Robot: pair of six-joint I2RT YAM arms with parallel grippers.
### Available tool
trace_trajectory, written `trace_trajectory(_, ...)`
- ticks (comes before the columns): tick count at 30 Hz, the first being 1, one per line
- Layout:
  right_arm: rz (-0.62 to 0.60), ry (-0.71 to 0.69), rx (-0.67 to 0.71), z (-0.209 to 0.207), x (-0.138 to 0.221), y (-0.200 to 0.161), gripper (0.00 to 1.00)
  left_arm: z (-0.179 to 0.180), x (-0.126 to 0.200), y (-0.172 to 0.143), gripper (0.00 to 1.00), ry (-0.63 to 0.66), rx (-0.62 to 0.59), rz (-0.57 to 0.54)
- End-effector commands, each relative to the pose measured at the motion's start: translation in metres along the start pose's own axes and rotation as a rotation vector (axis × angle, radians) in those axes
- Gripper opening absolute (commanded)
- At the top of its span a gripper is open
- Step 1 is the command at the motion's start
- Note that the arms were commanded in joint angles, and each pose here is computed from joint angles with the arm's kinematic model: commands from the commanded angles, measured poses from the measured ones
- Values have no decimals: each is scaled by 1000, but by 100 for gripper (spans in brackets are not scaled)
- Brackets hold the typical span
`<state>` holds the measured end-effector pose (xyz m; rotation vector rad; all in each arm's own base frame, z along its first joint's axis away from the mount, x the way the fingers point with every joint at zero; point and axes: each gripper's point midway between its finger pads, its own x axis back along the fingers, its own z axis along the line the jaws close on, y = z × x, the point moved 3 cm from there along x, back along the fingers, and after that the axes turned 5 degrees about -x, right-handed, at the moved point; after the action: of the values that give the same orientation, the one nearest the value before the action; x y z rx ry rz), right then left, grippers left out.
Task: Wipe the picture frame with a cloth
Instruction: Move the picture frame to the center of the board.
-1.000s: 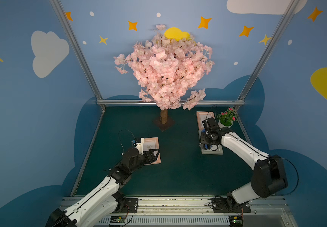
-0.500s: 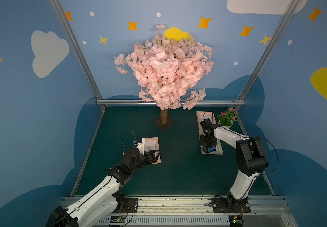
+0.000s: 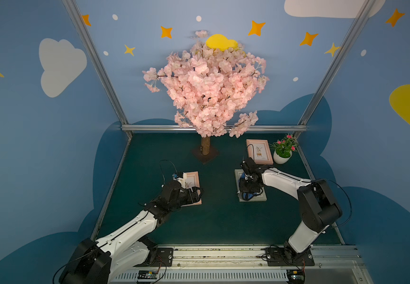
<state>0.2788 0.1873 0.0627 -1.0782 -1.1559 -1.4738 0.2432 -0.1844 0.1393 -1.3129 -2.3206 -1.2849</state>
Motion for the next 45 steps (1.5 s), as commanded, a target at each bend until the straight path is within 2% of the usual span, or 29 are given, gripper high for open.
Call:
trace_trajectory(1,180,8,-24,8,-8,-56,0,-14,-6,4,81,-11,-49,28)
trace_trajectory(8,91,57,5,24,33,-48,0,-32,-40,-14,81,52,-99,152)
trace_trajectory(18,-19,-25,-32,-35,71,-14,0,-65,-105,-56,79,109,-159,349)
trace_trajectory(23,-6,-68,-77,-65,68,-7,0,-76,-133,-73,76,147,-200,423)
trace_trajectory(27,43,-43,-89,-67,53,-13,0,-78,-147,-82,74,165,-216,460)
trace_trajectory(36,121,81,-79,-43,33,-42,0,-63,-150,-84,61,220,-217,473)
trace_trajectory(41,142,96,-44,-23,29,-56,0,-42,-136,-80,53,255,-202,461)
trace_trajectory(45,145,89,-15,-10,27,-60,0,-24,-123,-79,51,276,-186,450)
